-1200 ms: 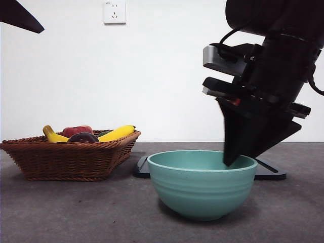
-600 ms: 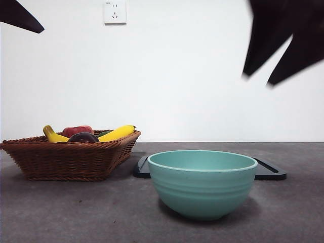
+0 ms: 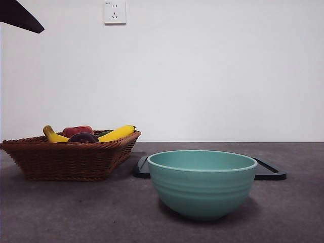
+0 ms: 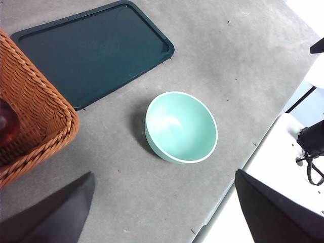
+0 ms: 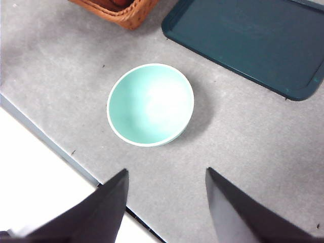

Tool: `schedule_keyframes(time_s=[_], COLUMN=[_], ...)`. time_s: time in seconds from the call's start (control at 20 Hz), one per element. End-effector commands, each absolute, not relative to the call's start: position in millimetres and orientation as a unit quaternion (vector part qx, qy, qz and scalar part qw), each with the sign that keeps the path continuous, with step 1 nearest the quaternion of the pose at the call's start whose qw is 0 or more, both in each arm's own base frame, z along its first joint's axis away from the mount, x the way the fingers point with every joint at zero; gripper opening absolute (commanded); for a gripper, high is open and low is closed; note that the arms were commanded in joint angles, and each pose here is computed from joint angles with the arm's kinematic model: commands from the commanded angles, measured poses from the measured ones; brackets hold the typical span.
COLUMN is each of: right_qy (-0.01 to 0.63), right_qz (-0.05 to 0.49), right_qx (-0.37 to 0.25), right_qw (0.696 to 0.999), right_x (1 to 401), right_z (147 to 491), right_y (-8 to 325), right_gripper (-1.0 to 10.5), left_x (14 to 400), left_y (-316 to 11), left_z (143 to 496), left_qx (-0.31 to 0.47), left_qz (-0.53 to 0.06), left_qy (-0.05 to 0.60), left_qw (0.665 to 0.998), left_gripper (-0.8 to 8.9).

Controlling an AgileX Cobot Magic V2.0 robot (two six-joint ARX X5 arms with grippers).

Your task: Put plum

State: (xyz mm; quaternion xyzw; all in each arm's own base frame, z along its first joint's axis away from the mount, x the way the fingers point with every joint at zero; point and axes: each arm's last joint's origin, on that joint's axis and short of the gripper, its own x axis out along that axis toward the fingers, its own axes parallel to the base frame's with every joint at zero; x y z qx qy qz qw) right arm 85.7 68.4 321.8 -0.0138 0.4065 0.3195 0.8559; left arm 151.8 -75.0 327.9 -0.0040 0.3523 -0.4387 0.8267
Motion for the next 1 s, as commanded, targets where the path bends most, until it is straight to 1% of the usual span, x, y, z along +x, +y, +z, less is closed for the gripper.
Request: schedule_keyframes(time_s=[0.05,0.4,0.45,0.5,0.6,0.65,0.7,1.0], right_qy=[0.398,0.398,0.398,0.398,0.398,0.398,0.398,0.398], right_qz=[0.327,0.327,0.327,0.327,0.326,0.326,0.326,0.325], right_qx=[-0.017,-0.017,-0.017,-0.017,-0.017,-0.017,-0.017,-0.016], right_qw=[0.857,0.857,0.857,0.857,0.857,0.857,0.857,0.858], right_x=[86.6,86.7,86.7,86.7,86.7,86.7,86.6,86.7], right_z=[326.1,326.2,326.2,326.2,326.2,326.2,326.2,326.2], right_y=[70.0,70.0,70.0,70.0,70.0,70.0,70.0,69.9], right_gripper=[2.4,2.4,2.4,2.0,0.2,0.1,0.1,0.1], left_x=[152.7,152.7,152.7,152.7,152.7,152.7,152.7,152.7], left_y=[-76.2,-76.2,-76.2,-76.2,-76.2,-76.2,-76.2,-76.2], left_z=[334.0,334.0,334.0,334.0,334.0,334.0,334.0,334.0], left_qx=[-0.003,-0.003,-0.003,-0.003,-0.003,-0.003,-0.003,-0.003], left_qz=[-0.445,-0.445,-0.445,-0.445,-0.445,-0.445,-0.445,-0.445], left_qy=[0.340,0.340,0.340,0.340,0.340,0.340,0.340,0.340], left_qw=[0.829,0.829,0.829,0.829,0.829,0.829,0.829,0.829], left_gripper=[4.36,4.31,3.70,3.07,1.15,0.20,0.07,0.07])
